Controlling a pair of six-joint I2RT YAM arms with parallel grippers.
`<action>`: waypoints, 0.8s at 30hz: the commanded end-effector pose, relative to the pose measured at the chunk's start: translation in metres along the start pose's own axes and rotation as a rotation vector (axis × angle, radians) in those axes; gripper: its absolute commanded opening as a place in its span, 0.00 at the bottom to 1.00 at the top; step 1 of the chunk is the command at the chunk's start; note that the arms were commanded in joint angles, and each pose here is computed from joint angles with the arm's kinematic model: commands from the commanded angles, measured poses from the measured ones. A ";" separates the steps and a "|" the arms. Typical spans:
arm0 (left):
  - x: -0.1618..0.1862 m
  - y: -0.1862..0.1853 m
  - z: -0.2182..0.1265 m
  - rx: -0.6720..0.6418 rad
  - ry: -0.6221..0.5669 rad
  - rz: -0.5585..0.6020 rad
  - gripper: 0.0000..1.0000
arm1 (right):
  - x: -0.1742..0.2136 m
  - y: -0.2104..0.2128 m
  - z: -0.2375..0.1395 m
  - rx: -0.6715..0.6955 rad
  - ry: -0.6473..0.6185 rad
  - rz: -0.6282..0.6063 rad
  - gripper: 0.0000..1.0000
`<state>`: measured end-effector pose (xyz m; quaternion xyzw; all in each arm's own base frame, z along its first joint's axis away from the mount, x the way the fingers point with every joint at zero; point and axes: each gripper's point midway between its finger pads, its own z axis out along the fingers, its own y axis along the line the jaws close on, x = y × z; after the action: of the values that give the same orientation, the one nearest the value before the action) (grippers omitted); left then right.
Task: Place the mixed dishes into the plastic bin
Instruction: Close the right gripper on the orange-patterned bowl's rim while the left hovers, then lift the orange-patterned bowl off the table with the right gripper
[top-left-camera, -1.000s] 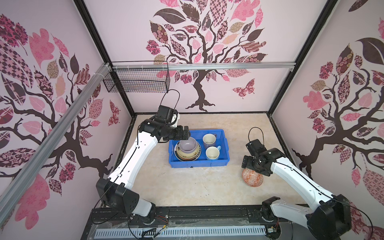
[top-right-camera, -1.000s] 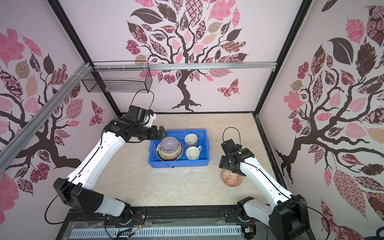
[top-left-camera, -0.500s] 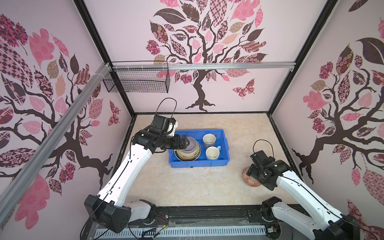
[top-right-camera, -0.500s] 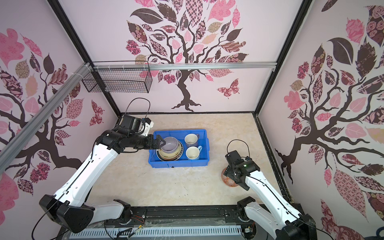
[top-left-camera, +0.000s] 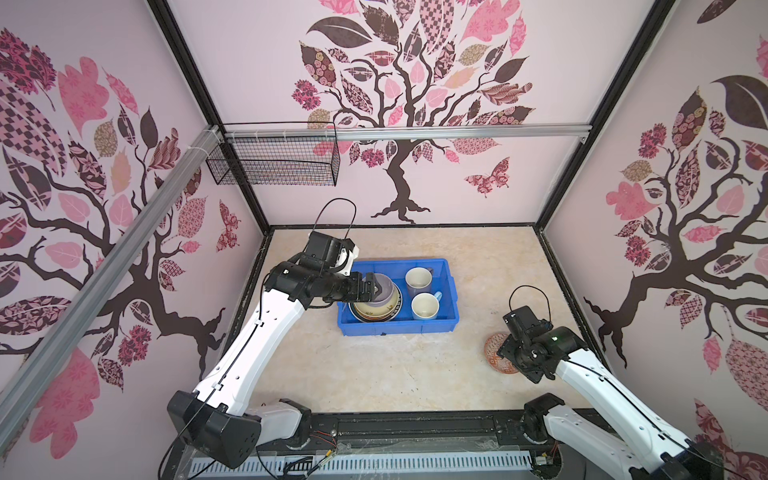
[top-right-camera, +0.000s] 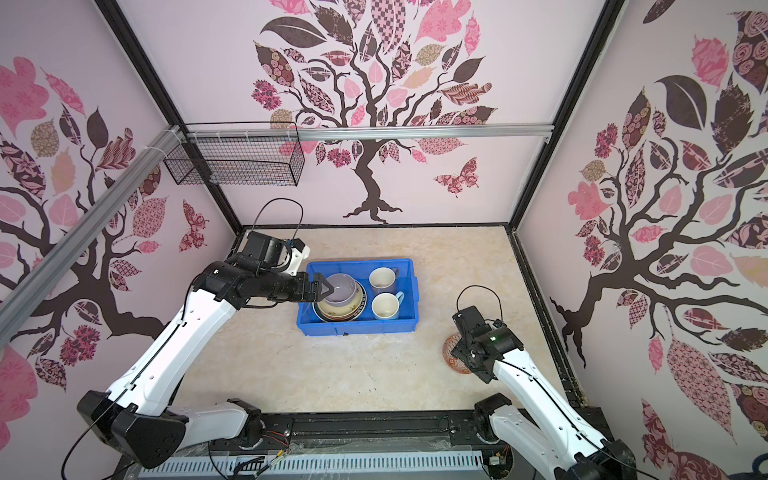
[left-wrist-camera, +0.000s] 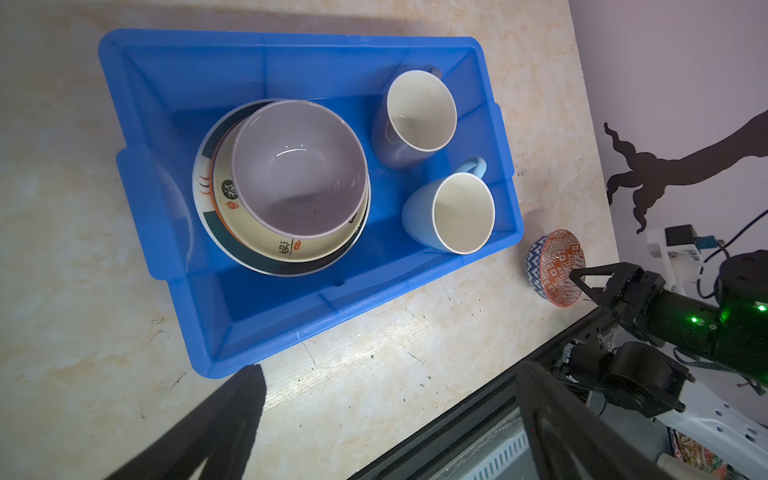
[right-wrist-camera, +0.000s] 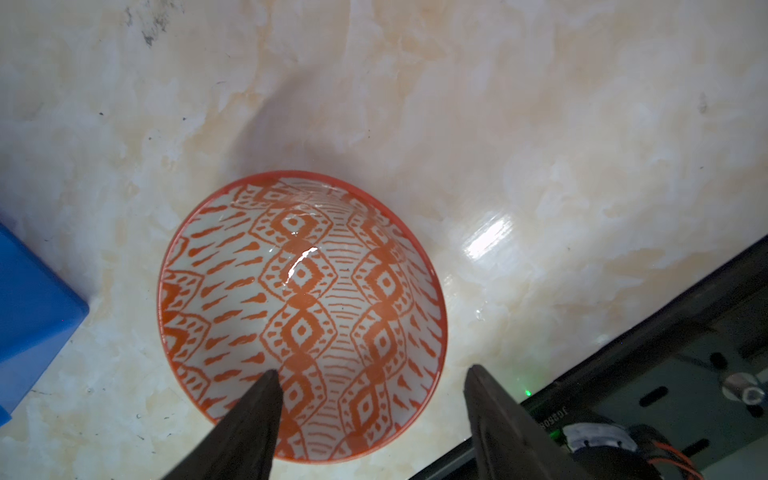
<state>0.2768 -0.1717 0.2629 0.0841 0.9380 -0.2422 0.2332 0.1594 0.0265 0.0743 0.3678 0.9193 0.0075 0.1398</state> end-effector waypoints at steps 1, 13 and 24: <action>0.009 0.001 -0.003 -0.003 0.006 -0.005 0.98 | 0.005 0.000 0.005 -0.004 0.026 0.022 0.73; 0.010 0.003 0.004 -0.005 0.031 0.001 0.98 | 0.013 0.003 0.021 -0.010 0.060 0.019 0.61; 0.000 0.002 0.013 -0.009 0.057 0.010 0.98 | 0.017 0.002 0.029 -0.006 0.070 0.027 0.30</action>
<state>0.2784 -0.1715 0.2413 0.0810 0.9496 -0.2276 0.1997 0.1555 0.0385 0.0421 0.3738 0.9208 0.0288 0.1074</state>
